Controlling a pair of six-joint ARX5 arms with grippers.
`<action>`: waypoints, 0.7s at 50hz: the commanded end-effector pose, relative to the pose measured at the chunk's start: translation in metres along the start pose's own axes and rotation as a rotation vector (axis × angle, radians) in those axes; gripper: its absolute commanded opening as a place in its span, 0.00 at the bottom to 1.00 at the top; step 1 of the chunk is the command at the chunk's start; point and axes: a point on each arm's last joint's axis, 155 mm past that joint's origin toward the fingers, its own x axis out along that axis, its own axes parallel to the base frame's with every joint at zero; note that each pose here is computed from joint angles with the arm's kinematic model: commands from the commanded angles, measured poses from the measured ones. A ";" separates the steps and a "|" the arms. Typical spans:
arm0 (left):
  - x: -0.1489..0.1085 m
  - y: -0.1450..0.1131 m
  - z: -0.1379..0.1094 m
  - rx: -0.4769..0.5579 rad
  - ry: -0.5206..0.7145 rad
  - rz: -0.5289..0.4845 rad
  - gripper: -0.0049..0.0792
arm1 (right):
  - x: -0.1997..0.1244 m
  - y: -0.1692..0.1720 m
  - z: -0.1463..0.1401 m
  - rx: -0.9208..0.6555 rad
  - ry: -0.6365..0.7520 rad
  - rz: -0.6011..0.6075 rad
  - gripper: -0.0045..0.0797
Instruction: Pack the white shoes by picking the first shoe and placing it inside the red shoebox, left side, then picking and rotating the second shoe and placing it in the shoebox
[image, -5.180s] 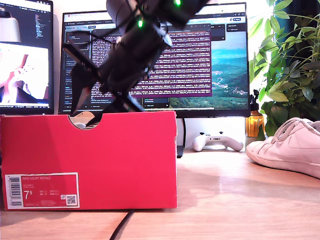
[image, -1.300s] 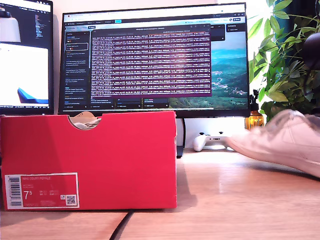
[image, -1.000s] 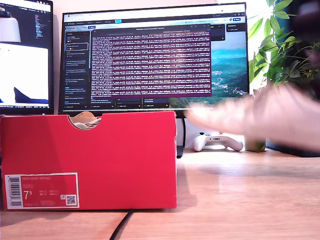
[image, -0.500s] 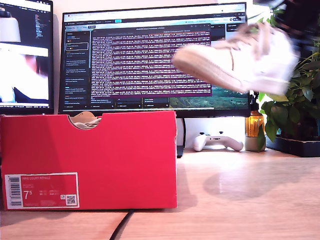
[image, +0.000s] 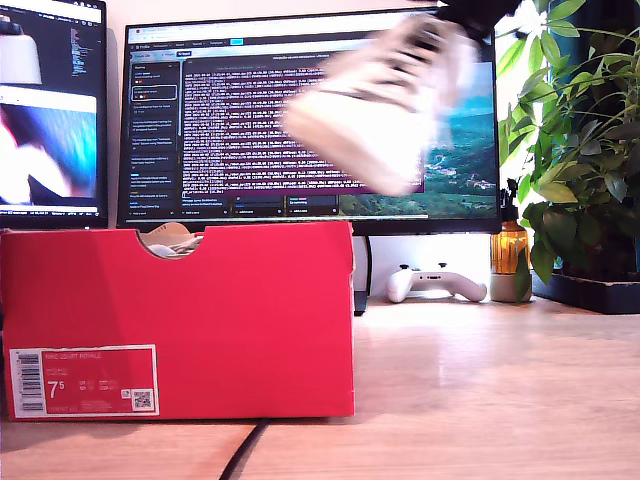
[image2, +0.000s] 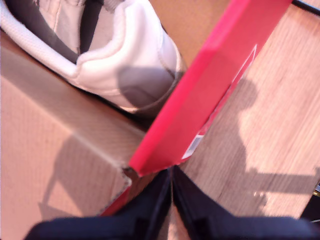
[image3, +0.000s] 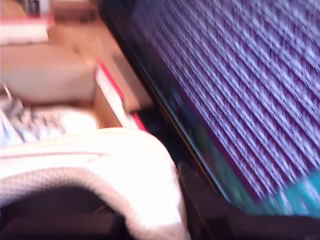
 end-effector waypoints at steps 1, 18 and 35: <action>-0.003 0.003 0.007 -0.004 -0.017 0.006 0.04 | 0.009 -0.004 0.021 -0.010 -0.046 -0.006 0.04; -0.003 0.003 0.007 -0.004 -0.017 0.006 0.04 | 0.049 -0.004 0.056 -0.086 -0.068 -0.021 0.04; -0.003 0.003 0.007 -0.004 -0.017 0.006 0.04 | 0.086 0.014 0.029 -0.128 0.012 0.017 0.04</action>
